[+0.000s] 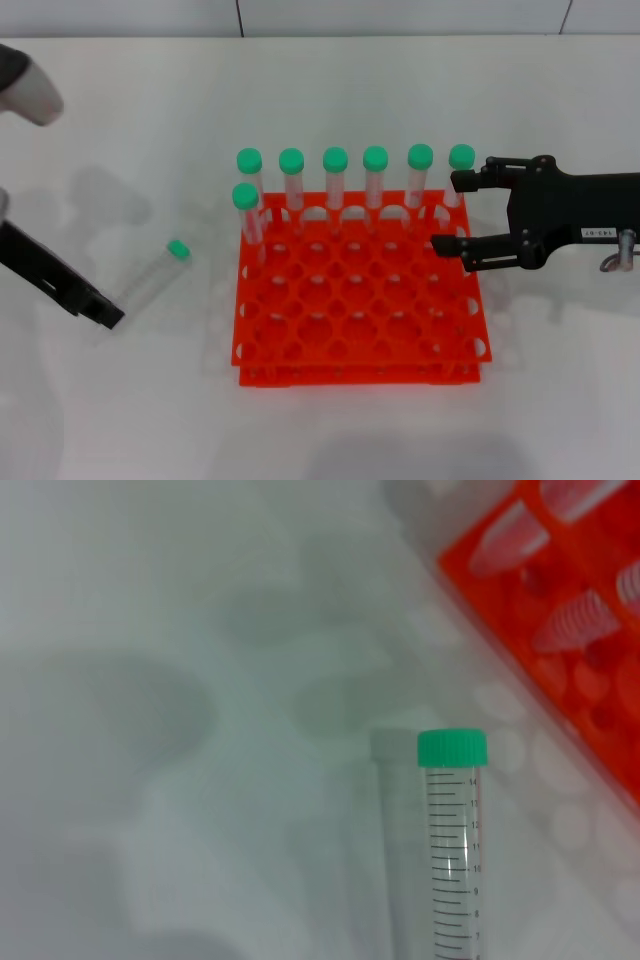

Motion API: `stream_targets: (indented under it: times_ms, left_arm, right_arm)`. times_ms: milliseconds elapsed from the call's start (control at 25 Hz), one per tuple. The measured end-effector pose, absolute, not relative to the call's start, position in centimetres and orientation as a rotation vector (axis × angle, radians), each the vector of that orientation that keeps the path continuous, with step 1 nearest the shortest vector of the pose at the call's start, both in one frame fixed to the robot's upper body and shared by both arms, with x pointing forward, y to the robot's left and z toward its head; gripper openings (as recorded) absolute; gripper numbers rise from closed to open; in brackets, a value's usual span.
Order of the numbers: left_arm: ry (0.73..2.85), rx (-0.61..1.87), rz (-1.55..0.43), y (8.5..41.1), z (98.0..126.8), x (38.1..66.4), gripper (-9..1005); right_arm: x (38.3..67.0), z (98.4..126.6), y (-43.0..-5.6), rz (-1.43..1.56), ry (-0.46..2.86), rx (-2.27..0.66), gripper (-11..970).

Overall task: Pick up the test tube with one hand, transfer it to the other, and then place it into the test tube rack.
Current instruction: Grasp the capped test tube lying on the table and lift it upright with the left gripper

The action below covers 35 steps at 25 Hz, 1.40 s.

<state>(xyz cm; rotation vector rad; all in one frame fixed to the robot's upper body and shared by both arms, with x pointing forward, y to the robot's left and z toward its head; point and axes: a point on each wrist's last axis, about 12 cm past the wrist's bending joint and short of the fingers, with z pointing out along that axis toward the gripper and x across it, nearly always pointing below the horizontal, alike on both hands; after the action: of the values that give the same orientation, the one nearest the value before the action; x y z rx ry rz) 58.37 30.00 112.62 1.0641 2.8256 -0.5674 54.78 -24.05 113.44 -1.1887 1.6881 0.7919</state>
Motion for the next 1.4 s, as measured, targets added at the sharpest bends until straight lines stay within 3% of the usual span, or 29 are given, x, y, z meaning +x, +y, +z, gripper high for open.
stream_targets:
  times_ms: [320, 720, 1080, 1400]
  left_arm:
    - [2.635, 0.871, -0.632, 33.6, 114.5, 57.6, 189]
    - [2.223, 0.720, -0.716, 36.1, 118.0, 57.0, 189]
    - [1.874, 0.746, -0.826, 33.1, 118.8, 58.8, 189]
    - [1.716, 0.790, -0.957, 29.3, 117.7, 60.2, 190]
  right_arm:
    - [54.8, 113.6, -24.0, 0.799, 1.668, -1.173, 825]
    - [54.7, 113.6, -24.2, 0.801, 1.669, -1.160, 825]
    - [54.5, 113.9, -24.3, 0.797, 1.658, -1.182, 825]
    - [54.0, 114.3, -24.6, 0.789, 1.644, -1.200, 826]
